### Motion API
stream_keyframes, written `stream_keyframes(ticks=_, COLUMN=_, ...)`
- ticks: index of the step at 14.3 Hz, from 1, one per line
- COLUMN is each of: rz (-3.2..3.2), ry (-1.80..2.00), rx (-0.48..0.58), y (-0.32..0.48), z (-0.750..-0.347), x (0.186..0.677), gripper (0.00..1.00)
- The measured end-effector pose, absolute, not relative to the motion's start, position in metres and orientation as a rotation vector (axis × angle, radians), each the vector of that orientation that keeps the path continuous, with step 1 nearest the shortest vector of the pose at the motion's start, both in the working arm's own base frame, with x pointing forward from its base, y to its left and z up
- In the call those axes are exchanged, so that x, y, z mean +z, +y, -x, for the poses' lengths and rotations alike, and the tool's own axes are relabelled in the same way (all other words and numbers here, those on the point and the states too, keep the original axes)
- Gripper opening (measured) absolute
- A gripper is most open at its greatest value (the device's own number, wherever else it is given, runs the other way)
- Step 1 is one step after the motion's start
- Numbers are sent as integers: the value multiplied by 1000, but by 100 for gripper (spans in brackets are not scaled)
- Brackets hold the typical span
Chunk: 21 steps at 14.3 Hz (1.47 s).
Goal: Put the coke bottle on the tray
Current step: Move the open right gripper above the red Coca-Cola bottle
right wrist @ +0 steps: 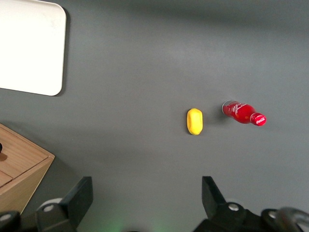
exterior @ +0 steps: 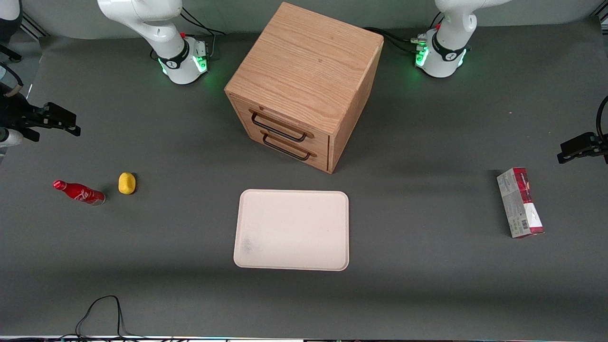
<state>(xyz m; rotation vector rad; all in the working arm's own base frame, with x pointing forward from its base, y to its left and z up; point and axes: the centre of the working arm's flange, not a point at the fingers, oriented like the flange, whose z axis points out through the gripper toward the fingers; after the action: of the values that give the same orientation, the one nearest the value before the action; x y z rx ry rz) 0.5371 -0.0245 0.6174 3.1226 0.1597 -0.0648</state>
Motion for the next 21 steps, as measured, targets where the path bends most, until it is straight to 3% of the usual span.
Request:
stream_keyframes(ticks=15, rz=-3124, ry=137, rx=-72, y=-31, z=-537, x=616, gripper=100)
stream_keyframes(ticks=21, rz=-3132, ry=-12, rx=-38, y=-112, z=-530, x=617, gripper=100)
